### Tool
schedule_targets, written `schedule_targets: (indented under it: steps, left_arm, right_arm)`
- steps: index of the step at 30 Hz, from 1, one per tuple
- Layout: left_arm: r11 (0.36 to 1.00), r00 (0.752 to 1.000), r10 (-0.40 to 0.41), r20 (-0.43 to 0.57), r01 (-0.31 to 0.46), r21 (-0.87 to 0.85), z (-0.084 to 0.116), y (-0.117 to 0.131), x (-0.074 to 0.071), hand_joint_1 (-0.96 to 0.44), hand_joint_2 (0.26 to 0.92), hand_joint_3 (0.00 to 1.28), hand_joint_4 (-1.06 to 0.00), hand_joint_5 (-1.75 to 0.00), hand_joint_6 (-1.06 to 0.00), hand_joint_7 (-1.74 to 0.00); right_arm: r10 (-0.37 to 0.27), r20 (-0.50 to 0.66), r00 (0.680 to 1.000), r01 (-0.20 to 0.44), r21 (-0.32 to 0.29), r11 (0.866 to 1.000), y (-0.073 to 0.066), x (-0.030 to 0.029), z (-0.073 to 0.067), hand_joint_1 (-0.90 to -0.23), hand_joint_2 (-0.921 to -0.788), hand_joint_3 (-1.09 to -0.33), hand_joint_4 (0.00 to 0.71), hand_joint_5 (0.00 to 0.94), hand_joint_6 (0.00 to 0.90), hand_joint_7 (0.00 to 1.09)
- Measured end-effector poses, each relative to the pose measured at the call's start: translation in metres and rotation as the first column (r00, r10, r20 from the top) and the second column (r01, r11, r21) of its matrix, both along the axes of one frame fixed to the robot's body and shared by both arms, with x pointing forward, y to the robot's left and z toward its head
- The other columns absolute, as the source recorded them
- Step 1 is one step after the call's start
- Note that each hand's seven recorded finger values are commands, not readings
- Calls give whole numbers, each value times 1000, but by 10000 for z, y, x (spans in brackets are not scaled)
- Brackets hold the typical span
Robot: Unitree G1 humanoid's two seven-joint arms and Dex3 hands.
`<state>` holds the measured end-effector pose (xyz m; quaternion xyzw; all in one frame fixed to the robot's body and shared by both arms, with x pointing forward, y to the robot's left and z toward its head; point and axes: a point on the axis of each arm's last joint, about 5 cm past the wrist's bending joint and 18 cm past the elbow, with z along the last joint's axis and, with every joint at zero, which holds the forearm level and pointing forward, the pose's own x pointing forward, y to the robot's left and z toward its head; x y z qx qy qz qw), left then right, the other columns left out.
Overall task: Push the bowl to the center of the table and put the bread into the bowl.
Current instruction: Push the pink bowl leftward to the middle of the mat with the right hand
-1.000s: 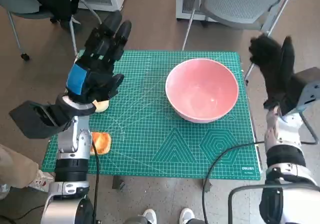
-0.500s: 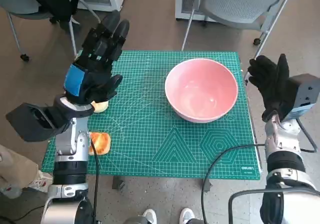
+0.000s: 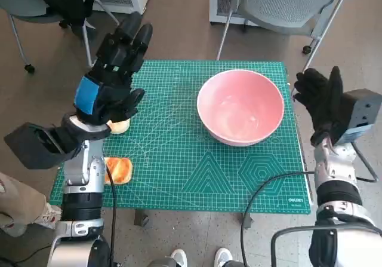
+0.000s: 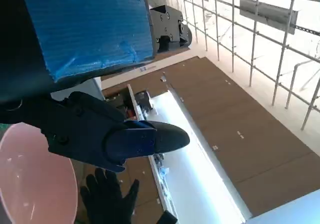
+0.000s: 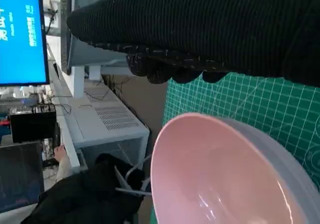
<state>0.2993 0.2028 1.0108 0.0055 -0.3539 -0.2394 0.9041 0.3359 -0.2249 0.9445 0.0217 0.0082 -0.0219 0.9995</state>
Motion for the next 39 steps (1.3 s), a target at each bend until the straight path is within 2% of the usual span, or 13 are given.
schedule_targets:
  steps: [6, 11, 18, 23, 39]
  left_arm:
    - [1000, 1000, 0, 0, 0, 1, 0, 0, 0, -664, 921, 384, -18, -1, -58, -265]
    - [1000, 1000, 1, -1, -1, 2, 0, 3, 0, -660, 921, 386, -17, 0, -55, -270]
    - [1000, 1000, 2, -5, -2, 3, -6, 5, 2, -657, 921, 385, -17, -1, -51, -278]
    - [1000, 1000, 2, -9, -2, 3, -14, 7, 5, -656, 921, 382, -19, -1, -51, -282]
    - [1000, 1000, 5, -13, -5, 5, -16, 17, 6, -661, 921, 385, -17, 0, -44, -290]
  right_arm:
    - [26, -9, 1000, -27, -14, 1000, 72, 8, -21, -640, -921, -873, 19, 0, 58, 123]
    - [45, -10, 999, -45, -27, 999, 119, 14, -32, -640, -921, -887, 20, 1, 59, 118]
    - [68, -6, 998, -68, -26, 997, 200, 20, -52, -721, -921, -863, 27, 3, 63, 115]
    - [87, -1, 996, -87, -26, 996, 242, 24, -57, -740, -921, -845, 38, 8, 64, 113]
    - [154, 7, 988, -153, -25, 988, 429, 49, -62, -679, -921, -857, 64, 13, 74, 117]
